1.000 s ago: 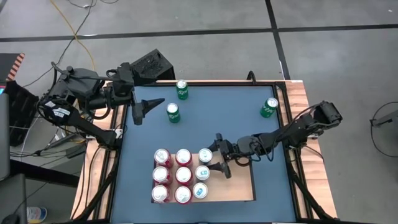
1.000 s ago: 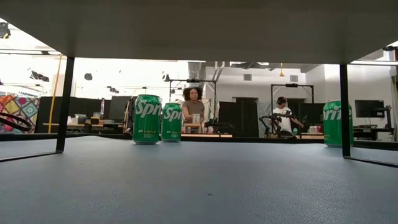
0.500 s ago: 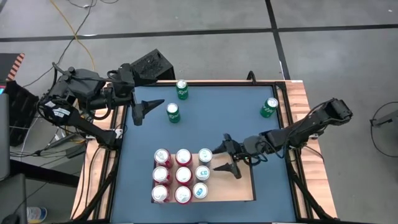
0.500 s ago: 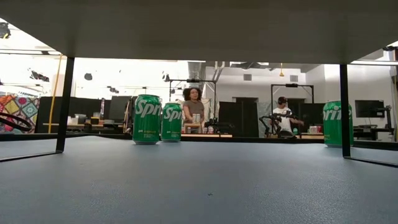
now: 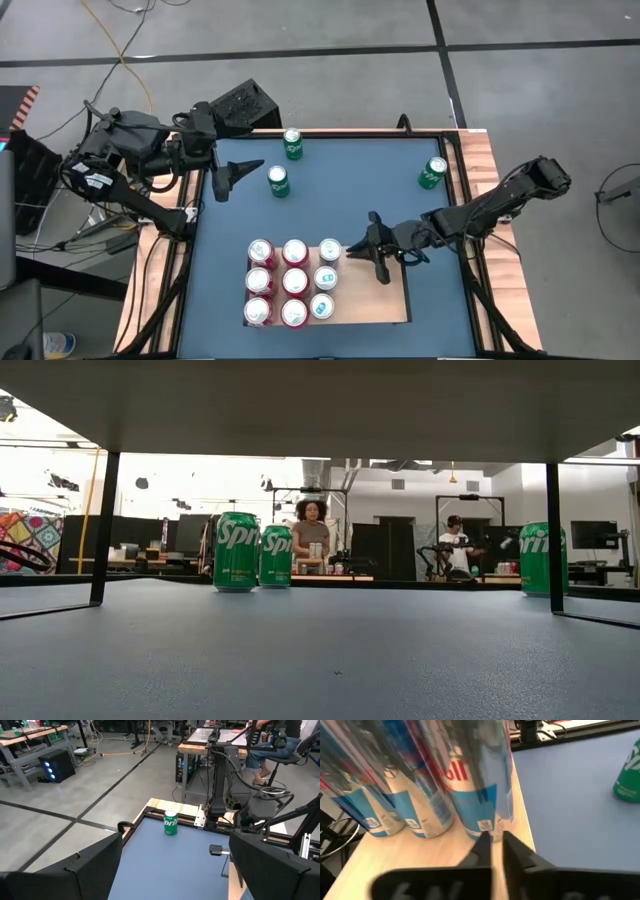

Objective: Place canned beverage on shelf
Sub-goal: Put the blue soda can on the shelf aligned with the other blue soda cans

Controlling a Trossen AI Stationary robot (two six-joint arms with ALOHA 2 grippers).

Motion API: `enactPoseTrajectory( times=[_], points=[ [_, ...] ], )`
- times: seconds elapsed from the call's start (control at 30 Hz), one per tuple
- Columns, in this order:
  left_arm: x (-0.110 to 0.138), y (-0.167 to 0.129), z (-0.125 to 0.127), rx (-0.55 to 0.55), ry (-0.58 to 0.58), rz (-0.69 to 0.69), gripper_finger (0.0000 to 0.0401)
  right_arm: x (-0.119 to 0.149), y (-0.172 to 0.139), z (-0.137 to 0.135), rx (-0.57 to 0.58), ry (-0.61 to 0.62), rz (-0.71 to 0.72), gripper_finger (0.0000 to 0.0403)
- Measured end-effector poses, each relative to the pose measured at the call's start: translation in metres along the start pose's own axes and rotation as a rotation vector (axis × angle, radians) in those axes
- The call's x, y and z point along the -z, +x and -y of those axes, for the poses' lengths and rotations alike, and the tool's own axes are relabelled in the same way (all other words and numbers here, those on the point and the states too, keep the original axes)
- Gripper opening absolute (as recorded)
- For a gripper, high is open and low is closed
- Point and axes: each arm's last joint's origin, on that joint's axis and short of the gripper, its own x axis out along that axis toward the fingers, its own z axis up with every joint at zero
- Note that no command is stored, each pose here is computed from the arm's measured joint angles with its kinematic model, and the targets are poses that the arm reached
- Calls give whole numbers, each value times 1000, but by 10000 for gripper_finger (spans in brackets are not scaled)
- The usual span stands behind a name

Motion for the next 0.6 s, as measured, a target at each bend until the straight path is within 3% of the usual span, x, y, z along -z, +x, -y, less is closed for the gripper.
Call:
enactPoseTrajectory(
  times=[0.07, 0.23, 0.6],
  points=[
    [0, 0, 0, 0, 0, 0, 352, -1, 0, 0, -2, -16, 5, 14],
    [0, 0, 0, 0, 0, 0, 352, -4, 0, -2, -16, -10, 44, 26],
    [0, 0, 0, -2, 1, 0, 352, -7, 1, -3, -30, -28, 80, 3]
  ],
)
